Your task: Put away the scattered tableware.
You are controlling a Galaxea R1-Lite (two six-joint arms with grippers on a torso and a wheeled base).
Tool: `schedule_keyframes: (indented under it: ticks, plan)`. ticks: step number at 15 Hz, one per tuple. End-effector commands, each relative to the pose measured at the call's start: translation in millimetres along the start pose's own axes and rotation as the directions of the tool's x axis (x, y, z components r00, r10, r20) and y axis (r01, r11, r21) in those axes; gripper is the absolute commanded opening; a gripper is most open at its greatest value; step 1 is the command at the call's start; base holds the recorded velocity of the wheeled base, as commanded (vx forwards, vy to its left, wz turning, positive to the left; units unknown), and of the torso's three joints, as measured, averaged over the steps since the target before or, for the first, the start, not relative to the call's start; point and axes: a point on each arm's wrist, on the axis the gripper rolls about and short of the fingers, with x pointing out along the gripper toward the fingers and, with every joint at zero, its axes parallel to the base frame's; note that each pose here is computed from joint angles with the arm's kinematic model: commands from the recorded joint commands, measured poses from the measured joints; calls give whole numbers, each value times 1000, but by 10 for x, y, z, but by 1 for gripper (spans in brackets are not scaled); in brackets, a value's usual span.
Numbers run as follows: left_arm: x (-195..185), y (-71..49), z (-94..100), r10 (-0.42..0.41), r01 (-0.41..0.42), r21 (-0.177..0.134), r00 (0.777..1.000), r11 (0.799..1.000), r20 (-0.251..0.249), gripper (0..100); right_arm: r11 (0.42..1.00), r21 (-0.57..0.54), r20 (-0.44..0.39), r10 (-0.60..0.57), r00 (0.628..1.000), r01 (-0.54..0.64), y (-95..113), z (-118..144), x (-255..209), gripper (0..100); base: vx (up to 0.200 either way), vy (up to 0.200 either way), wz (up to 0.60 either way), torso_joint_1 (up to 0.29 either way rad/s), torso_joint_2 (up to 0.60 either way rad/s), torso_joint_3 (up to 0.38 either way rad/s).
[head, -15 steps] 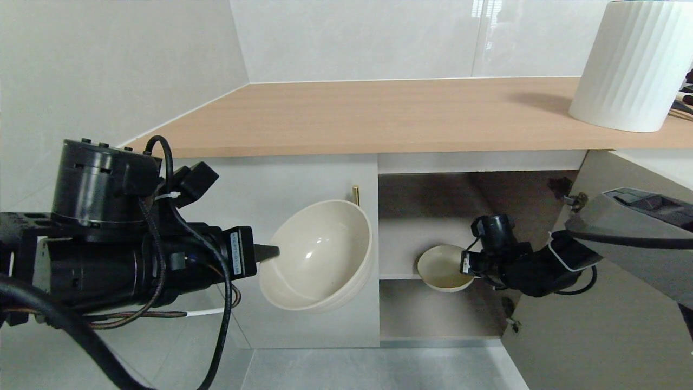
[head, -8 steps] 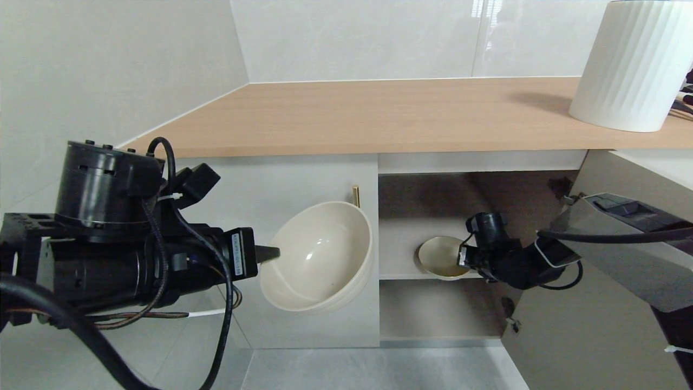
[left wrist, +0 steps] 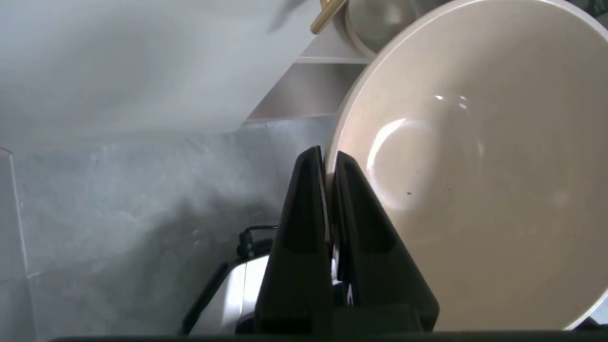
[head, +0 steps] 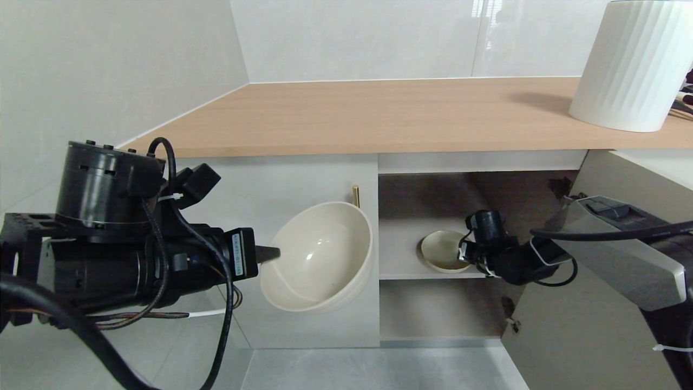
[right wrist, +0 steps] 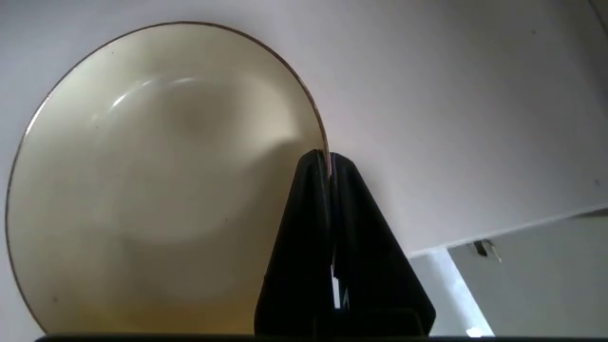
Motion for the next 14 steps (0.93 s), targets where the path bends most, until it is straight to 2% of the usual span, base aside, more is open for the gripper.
schedule_keyframes:
  ticks: [1,8,9,14]
  plan:
    - [-9,-4,1,-2,2,0,1000,1000,2,0,1000,10,4,-1,1000,1,0,3,28,0,0,0,0,0,0,0]
    - [-14,-5,2,-3,3,0,1000,1000,4,0,1000,16,20,-7,1000,6,23,21,69,0,0,0,0,0,0,0]
    - [-14,-5,2,-3,3,0,1000,1000,4,0,1000,17,24,-7,1000,7,27,29,69,100,0,0,0,0,0,0]
    - [-19,-8,7,-3,3,1,1000,1000,7,0,1000,25,32,-5,999,4,31,63,45,100,0,0,0,0,0,0]
